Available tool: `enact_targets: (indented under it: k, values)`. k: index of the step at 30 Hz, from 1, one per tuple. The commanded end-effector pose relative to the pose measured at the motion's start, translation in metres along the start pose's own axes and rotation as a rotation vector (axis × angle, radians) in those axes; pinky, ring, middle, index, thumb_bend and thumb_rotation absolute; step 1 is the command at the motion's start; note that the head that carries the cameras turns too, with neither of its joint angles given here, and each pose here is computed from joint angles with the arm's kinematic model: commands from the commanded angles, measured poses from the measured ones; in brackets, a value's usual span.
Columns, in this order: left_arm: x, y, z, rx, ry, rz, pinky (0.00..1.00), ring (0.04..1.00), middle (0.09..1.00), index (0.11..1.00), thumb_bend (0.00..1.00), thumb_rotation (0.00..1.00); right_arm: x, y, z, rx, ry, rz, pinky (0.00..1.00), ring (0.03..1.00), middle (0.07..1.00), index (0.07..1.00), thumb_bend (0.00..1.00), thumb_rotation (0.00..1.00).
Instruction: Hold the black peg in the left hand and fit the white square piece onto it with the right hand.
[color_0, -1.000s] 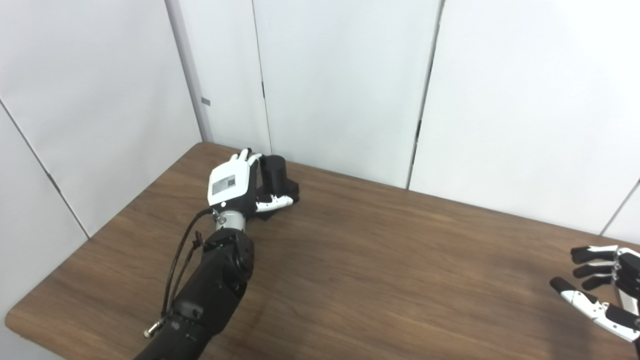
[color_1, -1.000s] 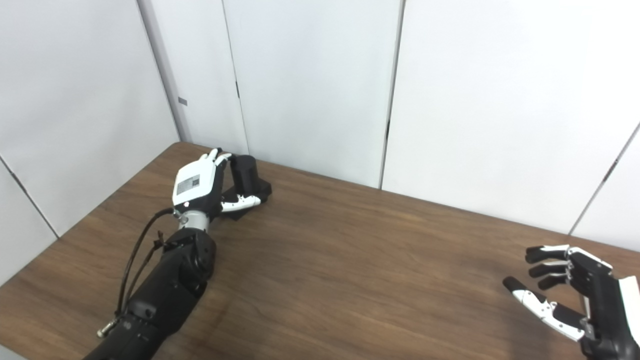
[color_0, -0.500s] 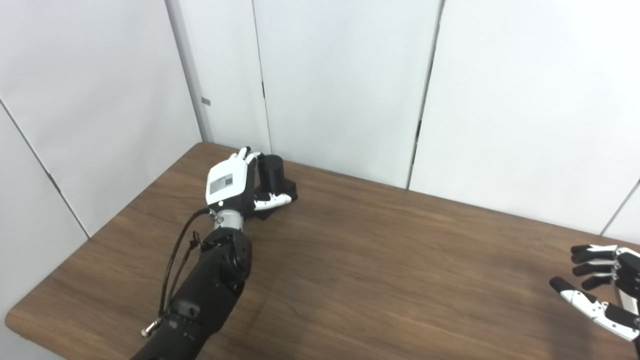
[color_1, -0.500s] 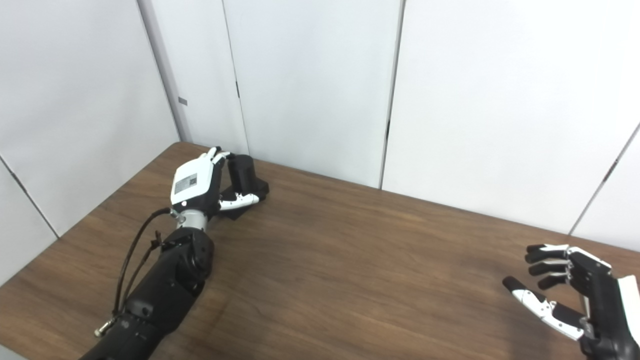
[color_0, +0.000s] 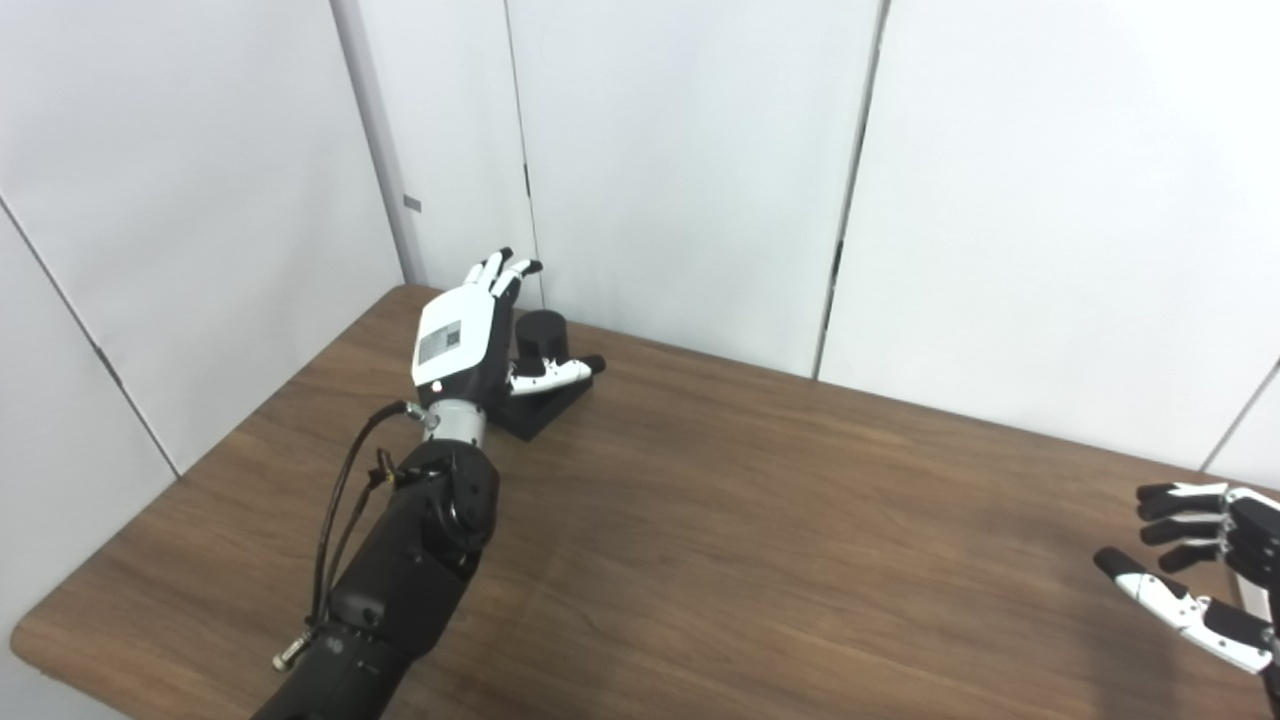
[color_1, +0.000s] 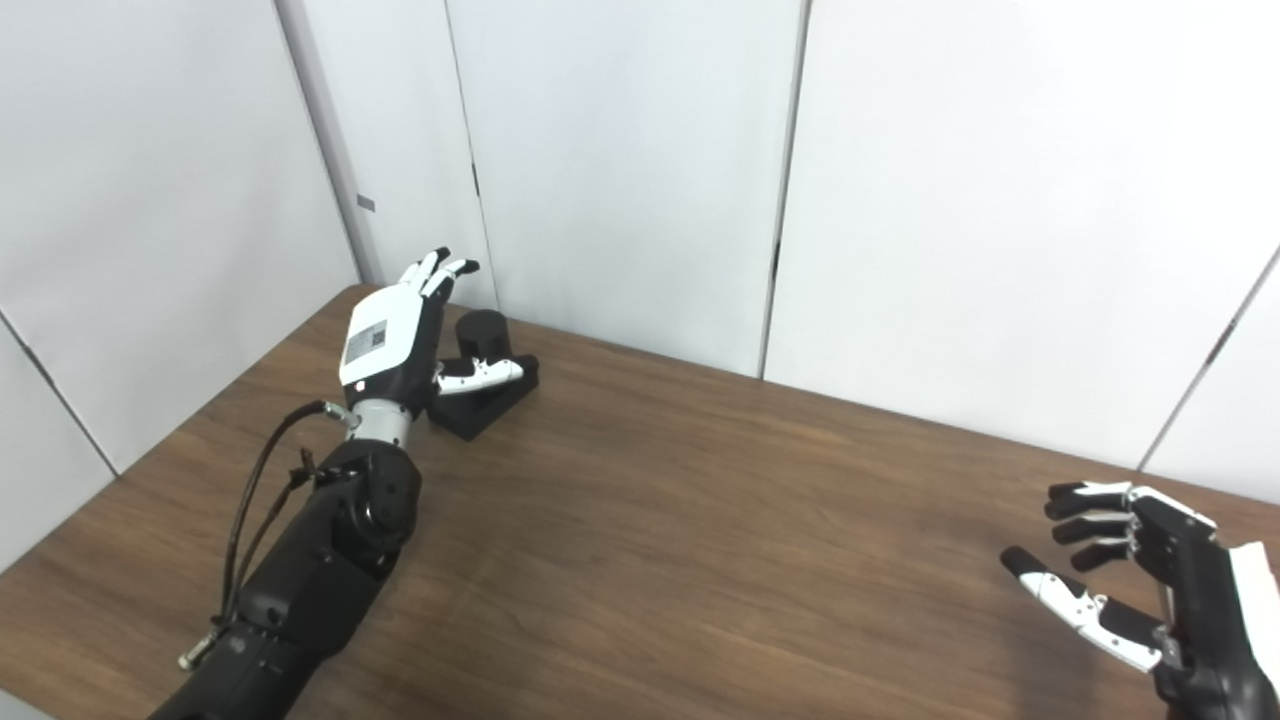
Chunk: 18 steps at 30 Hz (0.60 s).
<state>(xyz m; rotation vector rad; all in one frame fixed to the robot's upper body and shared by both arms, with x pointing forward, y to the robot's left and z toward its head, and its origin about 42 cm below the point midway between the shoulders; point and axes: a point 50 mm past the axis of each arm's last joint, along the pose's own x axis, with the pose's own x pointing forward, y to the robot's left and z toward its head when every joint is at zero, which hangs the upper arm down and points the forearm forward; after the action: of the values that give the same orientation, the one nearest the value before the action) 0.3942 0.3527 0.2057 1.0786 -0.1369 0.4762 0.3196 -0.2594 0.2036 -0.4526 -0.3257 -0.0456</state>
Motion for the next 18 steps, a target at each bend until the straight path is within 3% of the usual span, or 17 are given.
enact_targets:
  k: [1, 18]
  values:
    - [0.021, 0.022, 0.008, 0.009, -0.054, 0.094, 0.78, 0.95, 0.962, 0.852, 0.98, 0.46, 0.01, -0.005, 0.013, -0.008, -0.066, -0.02, 0.41, 0.531, 0.638, 0.491, 0.5, 0.11]
    - [0.035, 0.015, -0.006, 0.167, 0.117, 0.034, 0.81, 0.963, 0.974, 0.878, 1.0, 0.54, 0.009, -0.007, 0.013, -0.007, -0.072, -0.016, 0.41, 0.523, 0.634, 0.491, 0.5, 0.11]
